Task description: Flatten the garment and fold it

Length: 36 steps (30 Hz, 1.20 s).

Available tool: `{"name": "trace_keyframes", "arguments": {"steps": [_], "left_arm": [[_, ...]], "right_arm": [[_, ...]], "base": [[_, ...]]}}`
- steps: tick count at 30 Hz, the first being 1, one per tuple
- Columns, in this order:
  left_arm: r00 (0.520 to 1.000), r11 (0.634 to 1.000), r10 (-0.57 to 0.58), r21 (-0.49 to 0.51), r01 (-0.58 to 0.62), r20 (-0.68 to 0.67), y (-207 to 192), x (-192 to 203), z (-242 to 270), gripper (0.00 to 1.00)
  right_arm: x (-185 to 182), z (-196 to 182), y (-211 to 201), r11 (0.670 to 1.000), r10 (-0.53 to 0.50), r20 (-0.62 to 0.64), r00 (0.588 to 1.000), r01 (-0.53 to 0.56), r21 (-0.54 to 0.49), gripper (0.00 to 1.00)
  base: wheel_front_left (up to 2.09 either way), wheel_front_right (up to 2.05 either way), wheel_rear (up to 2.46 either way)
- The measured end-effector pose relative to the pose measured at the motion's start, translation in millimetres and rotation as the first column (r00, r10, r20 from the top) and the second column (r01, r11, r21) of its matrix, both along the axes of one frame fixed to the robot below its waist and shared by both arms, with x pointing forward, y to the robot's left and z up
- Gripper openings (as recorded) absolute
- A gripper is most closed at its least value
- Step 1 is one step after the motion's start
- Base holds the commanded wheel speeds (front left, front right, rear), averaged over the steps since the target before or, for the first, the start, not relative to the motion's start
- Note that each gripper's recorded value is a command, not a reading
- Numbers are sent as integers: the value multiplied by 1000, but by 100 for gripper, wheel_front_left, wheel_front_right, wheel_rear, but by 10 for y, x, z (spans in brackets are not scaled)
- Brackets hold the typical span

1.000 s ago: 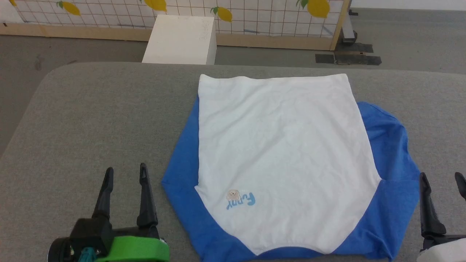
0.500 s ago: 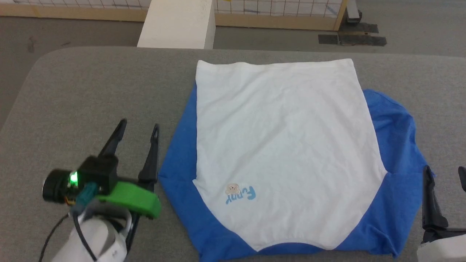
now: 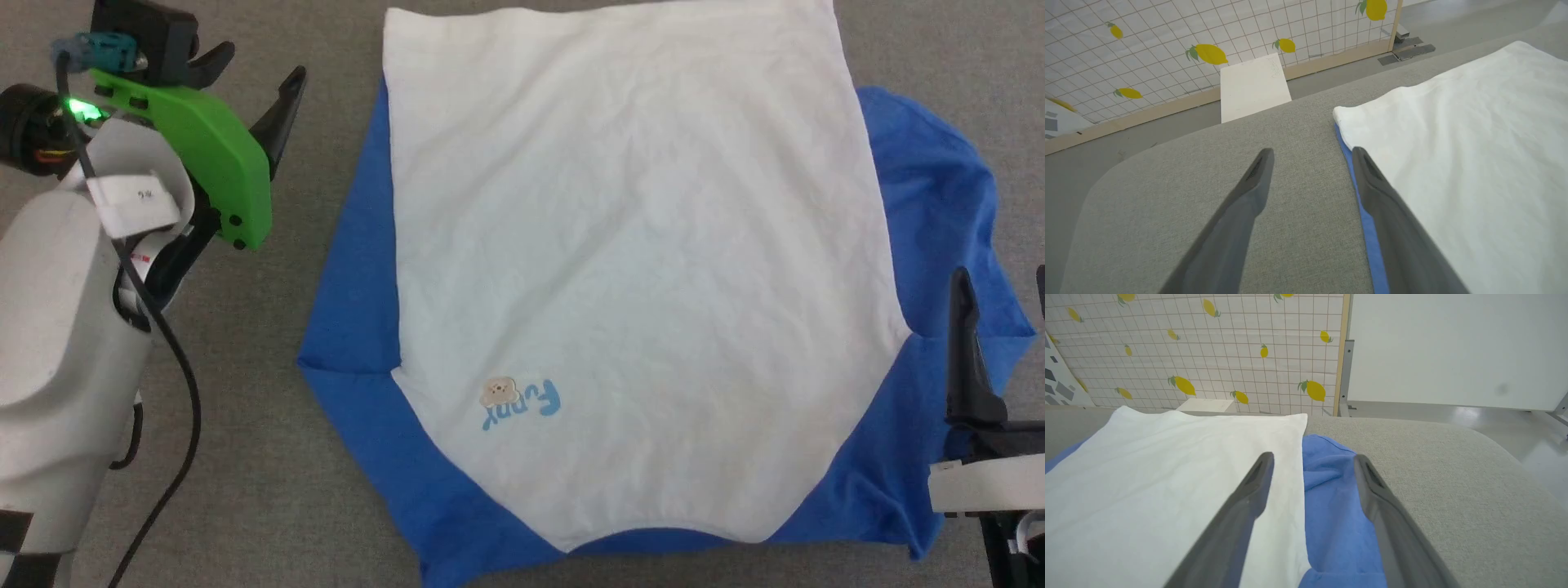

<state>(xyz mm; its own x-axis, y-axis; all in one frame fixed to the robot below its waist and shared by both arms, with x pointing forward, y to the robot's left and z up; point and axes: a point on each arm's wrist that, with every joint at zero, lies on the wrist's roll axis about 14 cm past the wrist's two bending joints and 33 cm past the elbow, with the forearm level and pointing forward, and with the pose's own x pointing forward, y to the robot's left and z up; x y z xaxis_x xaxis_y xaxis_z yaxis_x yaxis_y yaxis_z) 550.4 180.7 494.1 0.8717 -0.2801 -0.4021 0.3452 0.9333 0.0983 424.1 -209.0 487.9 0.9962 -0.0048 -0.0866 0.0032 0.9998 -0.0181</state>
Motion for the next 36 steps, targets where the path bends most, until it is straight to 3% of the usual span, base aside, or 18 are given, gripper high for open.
{"name": "trace_keyframes", "arguments": {"steps": [4,11,21,22,23,24,36], "left_arm": [[988,999,-32,9,34,-152,-101,77,-459,100],[957,997,-75,3,79,-280,-273,132,-1012,100],[942,993,-115,-36,109,-314,-455,231,-1253,100],[941,994,-114,-34,109,-320,-451,232,-1274,85],[939,994,-112,-31,108,-324,-449,240,-1290,5],[938,993,-115,-30,111,-326,-449,249,-1302,0],[961,995,-45,-93,20,-273,-344,371,-1197,0]], "right_arm": [[81,-216,-39,1000,-12,-47,999,12,-3,100],[104,-517,-154,999,-45,-119,992,43,-20,100],[119,-705,-231,997,-66,-164,984,61,-39,100],[124,-716,-229,997,-66,-168,984,60,-41,100],[133,-726,-227,997,-65,-171,983,59,-42,100],[144,-732,-225,997,-64,-171,983,58,-42,100],[172,-702,-228,997,-65,-161,985,58,-47,100]], "base": [[0,0,0],[0,0,0],[0,0,0],[0,0,0],[0,0,0],[0,0,0],[0,0,0]]}}
